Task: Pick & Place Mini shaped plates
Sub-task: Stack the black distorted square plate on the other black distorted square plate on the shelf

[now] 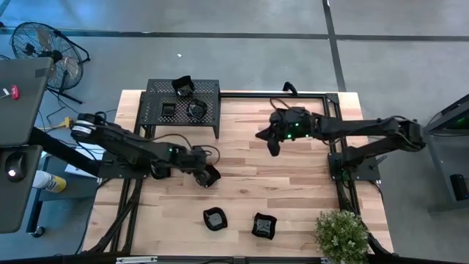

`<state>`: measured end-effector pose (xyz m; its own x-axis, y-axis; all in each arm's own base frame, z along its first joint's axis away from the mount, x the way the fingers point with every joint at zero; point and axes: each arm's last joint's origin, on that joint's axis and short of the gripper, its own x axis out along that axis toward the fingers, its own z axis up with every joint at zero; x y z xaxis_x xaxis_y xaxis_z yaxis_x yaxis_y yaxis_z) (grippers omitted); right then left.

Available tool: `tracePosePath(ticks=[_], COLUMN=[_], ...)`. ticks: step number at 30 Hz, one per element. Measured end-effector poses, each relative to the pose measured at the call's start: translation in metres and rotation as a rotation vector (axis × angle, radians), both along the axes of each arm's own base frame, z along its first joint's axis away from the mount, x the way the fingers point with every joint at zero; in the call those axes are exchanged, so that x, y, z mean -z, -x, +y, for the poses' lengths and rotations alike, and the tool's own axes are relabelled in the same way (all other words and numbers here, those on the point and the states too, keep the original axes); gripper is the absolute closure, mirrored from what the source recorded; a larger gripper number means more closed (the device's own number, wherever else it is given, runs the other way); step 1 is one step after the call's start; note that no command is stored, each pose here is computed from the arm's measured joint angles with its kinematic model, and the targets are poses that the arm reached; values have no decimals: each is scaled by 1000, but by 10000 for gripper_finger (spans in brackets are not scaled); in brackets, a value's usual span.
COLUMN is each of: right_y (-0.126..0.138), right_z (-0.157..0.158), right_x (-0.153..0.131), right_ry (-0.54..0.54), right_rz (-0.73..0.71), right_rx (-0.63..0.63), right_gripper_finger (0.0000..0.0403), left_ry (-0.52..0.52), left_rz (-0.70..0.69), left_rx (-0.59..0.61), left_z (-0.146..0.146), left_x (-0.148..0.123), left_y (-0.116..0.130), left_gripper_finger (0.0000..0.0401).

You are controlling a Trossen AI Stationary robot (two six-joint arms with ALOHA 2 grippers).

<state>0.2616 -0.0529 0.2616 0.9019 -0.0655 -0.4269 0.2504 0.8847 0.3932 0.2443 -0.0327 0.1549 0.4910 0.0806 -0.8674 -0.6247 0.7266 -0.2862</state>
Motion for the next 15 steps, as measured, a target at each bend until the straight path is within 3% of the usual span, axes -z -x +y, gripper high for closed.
tracePosePath(ticks=[3, 7, 11, 15], right_y=[8, 14, 16, 15], right_z=[-2, -5, -5, -4], right_x=[0, -1, 0, 0], right_ry=[12, 19, 39, 46], right_rz=[-12, -20, -8, -9], right_rx=[14, 15, -8, -39], right_gripper_finger=[395, 401, 397, 398], left_ry=[29, 65, 78, 55], left_rz=[41, 32, -18, -67], left_rx=[-12, -15, -15, -14], left_z=[-1, -2, 1, 17], left_x=[8, 3, -28, -79], left_y=[-1, -3, -7, -5], left_gripper_finger=[318, 382, 390, 398])
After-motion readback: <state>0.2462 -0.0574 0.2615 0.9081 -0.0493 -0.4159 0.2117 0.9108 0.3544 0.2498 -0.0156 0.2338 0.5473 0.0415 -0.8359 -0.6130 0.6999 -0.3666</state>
